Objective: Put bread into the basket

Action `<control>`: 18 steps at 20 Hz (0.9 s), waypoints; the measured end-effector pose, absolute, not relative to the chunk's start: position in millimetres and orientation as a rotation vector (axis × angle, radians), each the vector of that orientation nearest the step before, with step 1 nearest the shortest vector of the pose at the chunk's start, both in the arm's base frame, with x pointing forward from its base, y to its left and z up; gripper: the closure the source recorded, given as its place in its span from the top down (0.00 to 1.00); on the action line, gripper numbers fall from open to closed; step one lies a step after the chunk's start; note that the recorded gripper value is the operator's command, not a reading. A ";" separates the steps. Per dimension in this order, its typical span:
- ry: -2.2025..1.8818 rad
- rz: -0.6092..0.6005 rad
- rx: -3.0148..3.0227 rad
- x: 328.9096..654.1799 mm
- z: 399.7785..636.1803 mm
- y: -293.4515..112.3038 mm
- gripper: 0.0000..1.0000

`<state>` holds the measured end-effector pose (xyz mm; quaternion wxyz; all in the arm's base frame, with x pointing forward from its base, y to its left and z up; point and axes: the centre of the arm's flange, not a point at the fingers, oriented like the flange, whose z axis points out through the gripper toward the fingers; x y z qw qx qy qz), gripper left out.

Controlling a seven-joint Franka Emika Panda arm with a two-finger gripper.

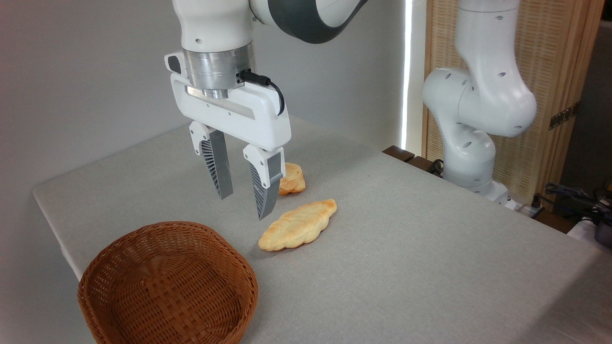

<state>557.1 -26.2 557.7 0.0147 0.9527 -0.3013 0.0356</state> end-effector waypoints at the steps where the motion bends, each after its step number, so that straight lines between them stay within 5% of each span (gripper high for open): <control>1: -0.937 0.109 2.966 557.0 557.9 -25.8 1.00; 18: -0.952 0.115 2.962 556.6 560.5 -30.8 1.00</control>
